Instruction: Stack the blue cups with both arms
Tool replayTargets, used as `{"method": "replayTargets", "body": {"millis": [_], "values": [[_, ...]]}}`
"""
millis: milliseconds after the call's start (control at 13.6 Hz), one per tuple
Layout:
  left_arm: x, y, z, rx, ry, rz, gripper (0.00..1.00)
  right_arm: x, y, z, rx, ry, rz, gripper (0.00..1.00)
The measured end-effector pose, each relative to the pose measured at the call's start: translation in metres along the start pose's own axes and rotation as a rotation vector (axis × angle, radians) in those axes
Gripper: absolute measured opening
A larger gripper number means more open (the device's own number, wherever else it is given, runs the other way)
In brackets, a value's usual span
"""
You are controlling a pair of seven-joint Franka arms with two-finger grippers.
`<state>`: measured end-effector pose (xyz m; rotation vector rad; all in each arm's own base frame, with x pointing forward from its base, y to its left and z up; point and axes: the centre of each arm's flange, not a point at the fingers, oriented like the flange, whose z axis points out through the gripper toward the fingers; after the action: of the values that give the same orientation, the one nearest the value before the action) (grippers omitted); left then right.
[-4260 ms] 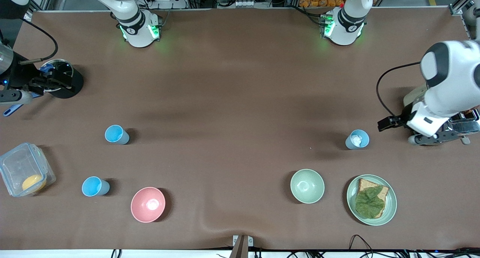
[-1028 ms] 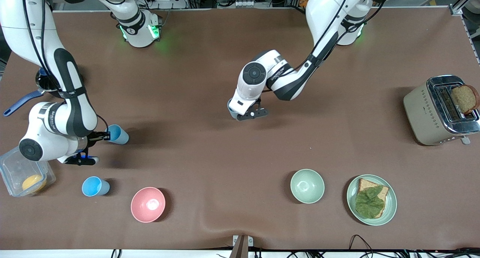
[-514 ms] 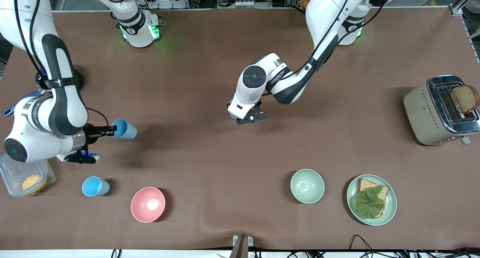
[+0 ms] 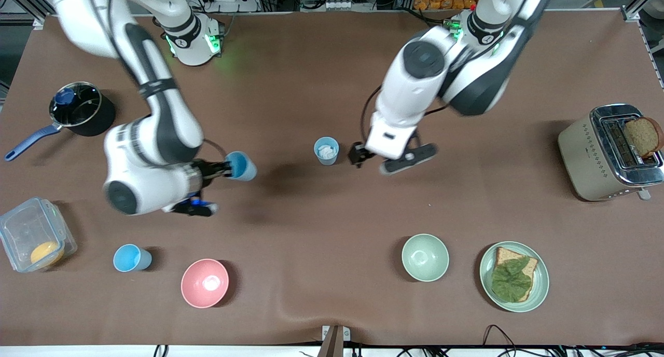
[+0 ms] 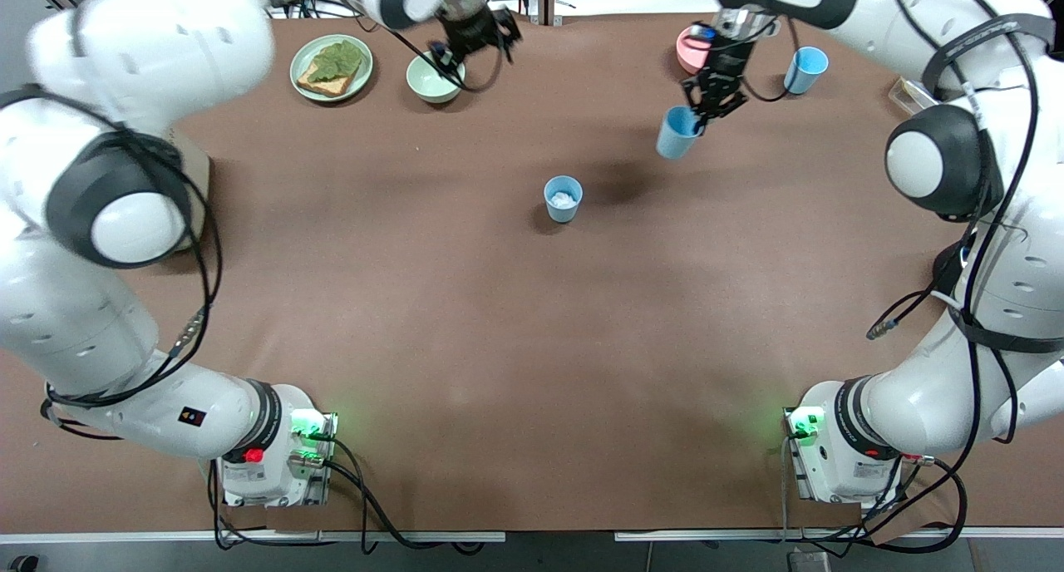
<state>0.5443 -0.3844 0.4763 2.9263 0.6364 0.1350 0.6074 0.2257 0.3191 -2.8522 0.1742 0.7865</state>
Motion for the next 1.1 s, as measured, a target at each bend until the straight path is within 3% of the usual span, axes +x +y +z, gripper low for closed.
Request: {"method": "replayTargets", "body": {"millis": [294,661,1102], "values": [[0.058,-0.060,-0.056,0.046,0.043,0.056,1.00,-0.023,-0.054,0.022,0.039,-0.047,0.057,0.03],[0.142,-0.179,-0.127,0.128,0.069,0.211,1.00,-0.052,-0.104,0.042,0.025,-0.065,0.131,0.03],[0.178,-0.258,-0.160,0.184,0.033,0.261,1.00,-0.060,-0.122,0.049,0.019,-0.047,0.175,0.03]]}}
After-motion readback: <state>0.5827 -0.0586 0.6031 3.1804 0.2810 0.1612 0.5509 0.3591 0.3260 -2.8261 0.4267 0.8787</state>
